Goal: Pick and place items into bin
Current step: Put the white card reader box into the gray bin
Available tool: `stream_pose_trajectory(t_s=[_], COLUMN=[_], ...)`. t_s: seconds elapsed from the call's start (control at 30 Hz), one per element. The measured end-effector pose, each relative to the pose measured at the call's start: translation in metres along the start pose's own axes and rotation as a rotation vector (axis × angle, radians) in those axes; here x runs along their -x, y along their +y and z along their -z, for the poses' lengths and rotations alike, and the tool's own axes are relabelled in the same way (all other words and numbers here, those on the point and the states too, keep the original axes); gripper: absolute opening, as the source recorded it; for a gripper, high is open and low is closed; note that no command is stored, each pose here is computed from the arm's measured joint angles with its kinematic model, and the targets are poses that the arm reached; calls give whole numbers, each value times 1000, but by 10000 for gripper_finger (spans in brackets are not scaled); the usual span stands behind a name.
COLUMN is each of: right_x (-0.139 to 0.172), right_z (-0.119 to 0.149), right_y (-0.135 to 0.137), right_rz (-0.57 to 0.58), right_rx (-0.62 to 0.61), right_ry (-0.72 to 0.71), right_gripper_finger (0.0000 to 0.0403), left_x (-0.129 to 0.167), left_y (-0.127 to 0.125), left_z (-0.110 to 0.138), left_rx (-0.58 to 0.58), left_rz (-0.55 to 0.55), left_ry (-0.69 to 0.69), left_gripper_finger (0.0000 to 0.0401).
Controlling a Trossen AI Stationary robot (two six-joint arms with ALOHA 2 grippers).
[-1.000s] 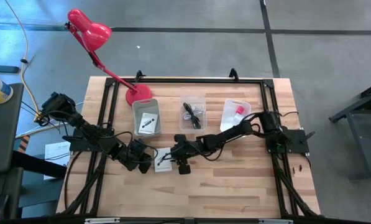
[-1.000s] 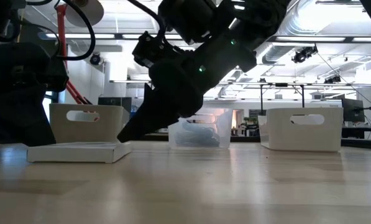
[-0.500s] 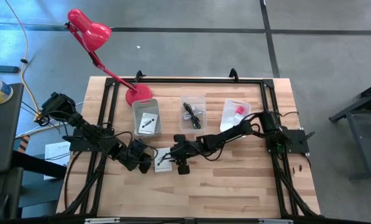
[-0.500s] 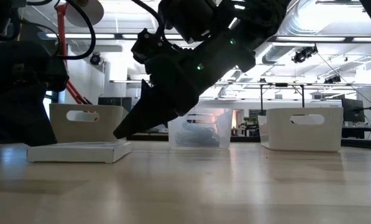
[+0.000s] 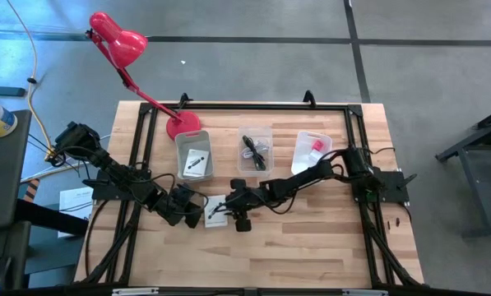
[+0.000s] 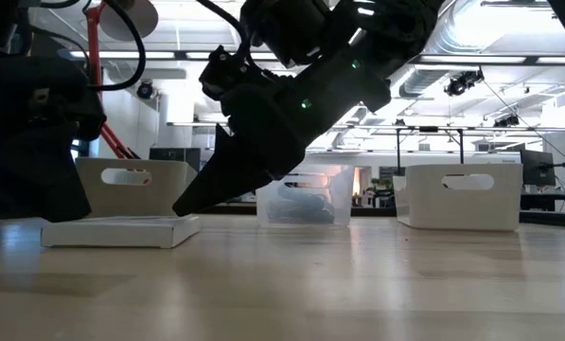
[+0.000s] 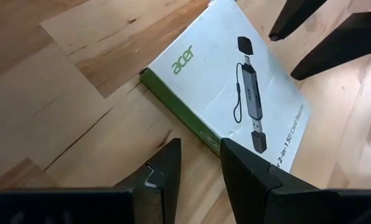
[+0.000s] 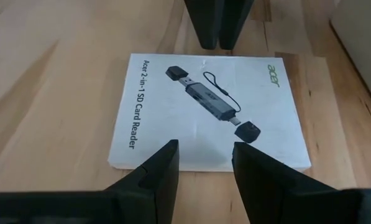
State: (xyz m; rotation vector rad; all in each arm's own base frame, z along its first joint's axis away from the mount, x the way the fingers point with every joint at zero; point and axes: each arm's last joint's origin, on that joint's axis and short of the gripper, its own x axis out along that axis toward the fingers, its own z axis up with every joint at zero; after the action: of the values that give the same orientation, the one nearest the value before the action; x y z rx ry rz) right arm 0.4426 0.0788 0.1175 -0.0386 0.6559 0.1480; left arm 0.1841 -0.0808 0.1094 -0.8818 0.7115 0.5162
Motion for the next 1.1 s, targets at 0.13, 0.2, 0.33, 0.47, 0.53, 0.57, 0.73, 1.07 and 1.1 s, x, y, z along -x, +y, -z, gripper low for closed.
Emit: stream_pose_trajectory(t_s=[0.13,0.2,0.33,0.47,0.53,0.57,0.73,1.07,1.1], right_x=[-4,-7,-12,-13,-13,-13,-13,-13,-12], right_z=[4,6,11,12,12,13,13,26,28], right_y=[0,0,0,0,0,0,0,0,0], right_rz=[-1,-2,-1,-2,-3,-3,-4,-7,-8], right_rx=[-2,-11,-20,-20,-20,-20,-20,-24,-27], right_ry=[4,2,5,13,15,16,20,-13,-20], right_gripper_finger=[142,142,142,142,142,142,142,142,142], left_x=[0,0,0,0,0,0,0,-2,-2], left_y=[0,0,1,1,0,-1,-2,-1,-2], left_z=[0,0,-1,-1,0,0,1,3,3], left_rx=[22,22,-25,-62,-34,-30,-30,-3,-2], left_rz=[-3,-5,-17,-15,1,9,21,22,23], left_ry=[-1,-2,-27,-22,0,8,37,101,94], left_gripper_finger=[102,102,102,102,102,102,102,118,128])
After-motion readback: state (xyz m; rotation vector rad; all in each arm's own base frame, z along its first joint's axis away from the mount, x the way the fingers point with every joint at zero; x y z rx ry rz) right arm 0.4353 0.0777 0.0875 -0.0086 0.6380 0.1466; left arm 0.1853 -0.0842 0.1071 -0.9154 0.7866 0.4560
